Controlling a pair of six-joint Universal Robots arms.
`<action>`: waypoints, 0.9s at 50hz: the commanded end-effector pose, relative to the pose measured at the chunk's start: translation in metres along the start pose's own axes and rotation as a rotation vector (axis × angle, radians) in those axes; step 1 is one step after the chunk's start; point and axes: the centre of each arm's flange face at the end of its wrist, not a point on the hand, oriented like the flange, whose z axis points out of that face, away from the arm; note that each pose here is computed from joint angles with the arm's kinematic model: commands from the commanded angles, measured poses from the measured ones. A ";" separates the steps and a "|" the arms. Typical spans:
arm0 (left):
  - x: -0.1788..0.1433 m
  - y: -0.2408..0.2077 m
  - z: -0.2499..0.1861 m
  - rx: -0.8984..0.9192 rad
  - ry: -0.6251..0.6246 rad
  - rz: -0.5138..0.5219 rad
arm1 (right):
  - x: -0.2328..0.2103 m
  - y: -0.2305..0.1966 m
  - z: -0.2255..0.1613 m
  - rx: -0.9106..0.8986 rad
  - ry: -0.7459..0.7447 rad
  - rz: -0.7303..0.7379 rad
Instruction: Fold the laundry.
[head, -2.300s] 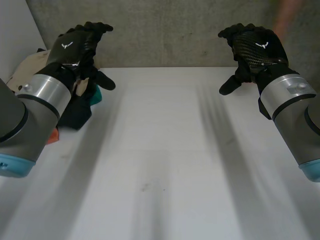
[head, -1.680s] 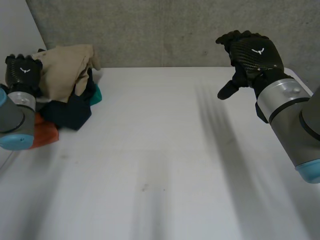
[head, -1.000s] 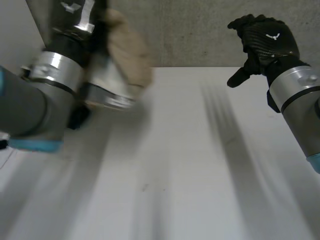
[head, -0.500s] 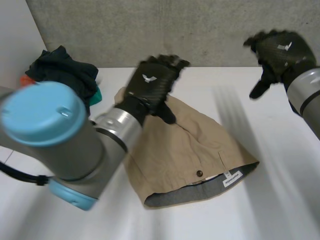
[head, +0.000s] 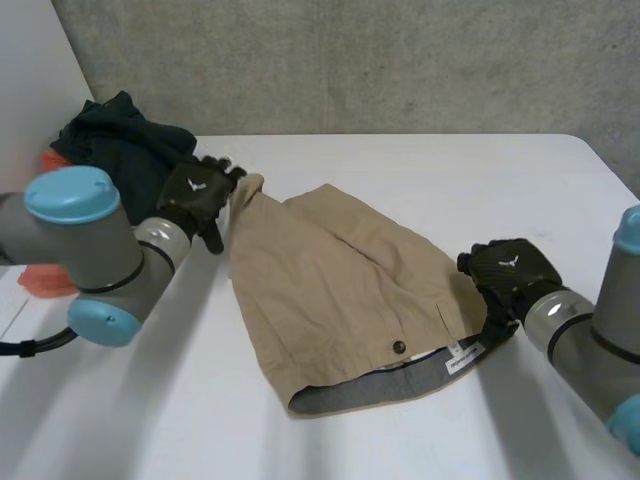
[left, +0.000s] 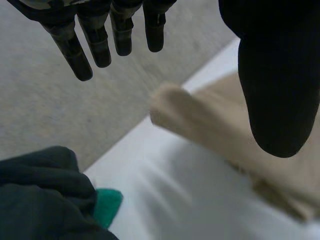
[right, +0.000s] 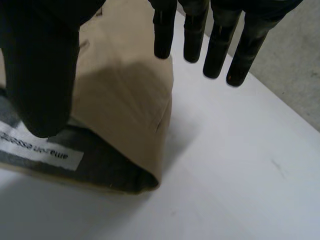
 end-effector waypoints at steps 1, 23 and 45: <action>0.013 0.022 0.015 -0.005 0.061 0.086 | -0.002 0.015 0.021 0.007 0.012 0.002; 0.026 -0.017 -0.019 -0.001 0.027 0.135 | 0.033 -0.034 0.056 0.227 0.149 -0.083; 0.098 -0.051 -0.126 -0.060 0.076 0.042 | 0.034 -0.078 0.156 0.585 0.214 -0.191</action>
